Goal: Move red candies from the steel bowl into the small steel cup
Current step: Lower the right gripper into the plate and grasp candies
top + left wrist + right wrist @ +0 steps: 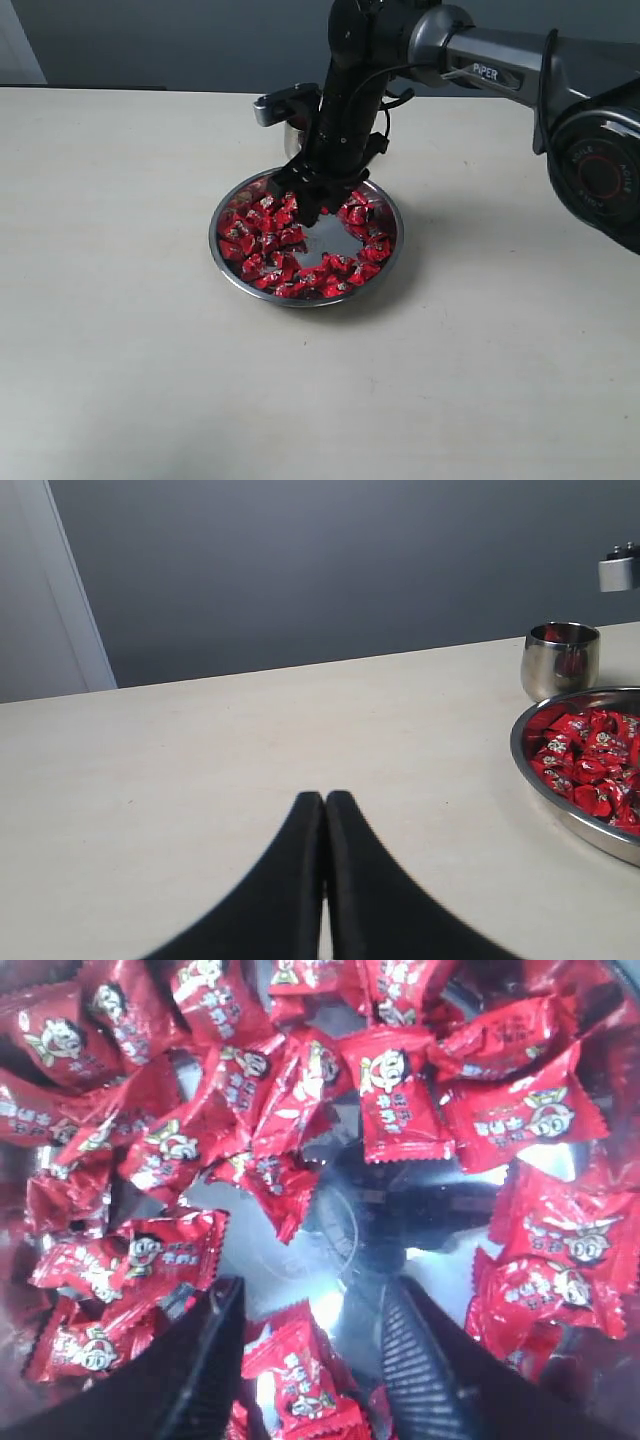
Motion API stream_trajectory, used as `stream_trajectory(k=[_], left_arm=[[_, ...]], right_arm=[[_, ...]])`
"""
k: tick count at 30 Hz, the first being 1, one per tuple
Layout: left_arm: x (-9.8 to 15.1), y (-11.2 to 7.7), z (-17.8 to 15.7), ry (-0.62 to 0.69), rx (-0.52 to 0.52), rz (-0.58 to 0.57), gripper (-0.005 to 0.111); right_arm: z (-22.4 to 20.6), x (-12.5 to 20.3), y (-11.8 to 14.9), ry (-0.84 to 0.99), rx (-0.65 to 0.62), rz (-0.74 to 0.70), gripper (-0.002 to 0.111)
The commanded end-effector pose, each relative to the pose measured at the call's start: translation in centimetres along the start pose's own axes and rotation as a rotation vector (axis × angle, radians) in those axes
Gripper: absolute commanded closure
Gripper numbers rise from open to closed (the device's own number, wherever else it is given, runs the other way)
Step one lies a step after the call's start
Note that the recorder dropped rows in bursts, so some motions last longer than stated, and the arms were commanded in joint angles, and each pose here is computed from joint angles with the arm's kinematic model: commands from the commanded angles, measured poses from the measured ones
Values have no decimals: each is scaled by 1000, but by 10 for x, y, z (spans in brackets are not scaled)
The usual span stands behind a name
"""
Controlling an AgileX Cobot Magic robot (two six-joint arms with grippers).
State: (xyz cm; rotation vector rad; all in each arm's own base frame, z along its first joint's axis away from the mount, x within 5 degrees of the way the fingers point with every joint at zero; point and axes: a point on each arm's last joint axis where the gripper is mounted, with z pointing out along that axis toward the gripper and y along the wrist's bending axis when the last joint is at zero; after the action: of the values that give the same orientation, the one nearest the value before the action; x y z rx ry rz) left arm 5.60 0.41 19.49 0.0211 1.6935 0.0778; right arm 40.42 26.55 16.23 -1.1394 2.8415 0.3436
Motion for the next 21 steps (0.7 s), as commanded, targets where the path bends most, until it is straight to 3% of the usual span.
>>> stream_trajectory(k=[1, 9, 21], left_arm=[[0, -1, 0, -9, 8, -7, 106], [0, -1, 0, -9, 8, -7, 106], [0, -1, 0, -9, 8, -7, 106]], right_arm=[[-15, 10, 9, 14, 33, -15, 68], [6, 41, 9, 154, 26, -49, 68], [10, 37, 8, 103, 34, -72, 68]])
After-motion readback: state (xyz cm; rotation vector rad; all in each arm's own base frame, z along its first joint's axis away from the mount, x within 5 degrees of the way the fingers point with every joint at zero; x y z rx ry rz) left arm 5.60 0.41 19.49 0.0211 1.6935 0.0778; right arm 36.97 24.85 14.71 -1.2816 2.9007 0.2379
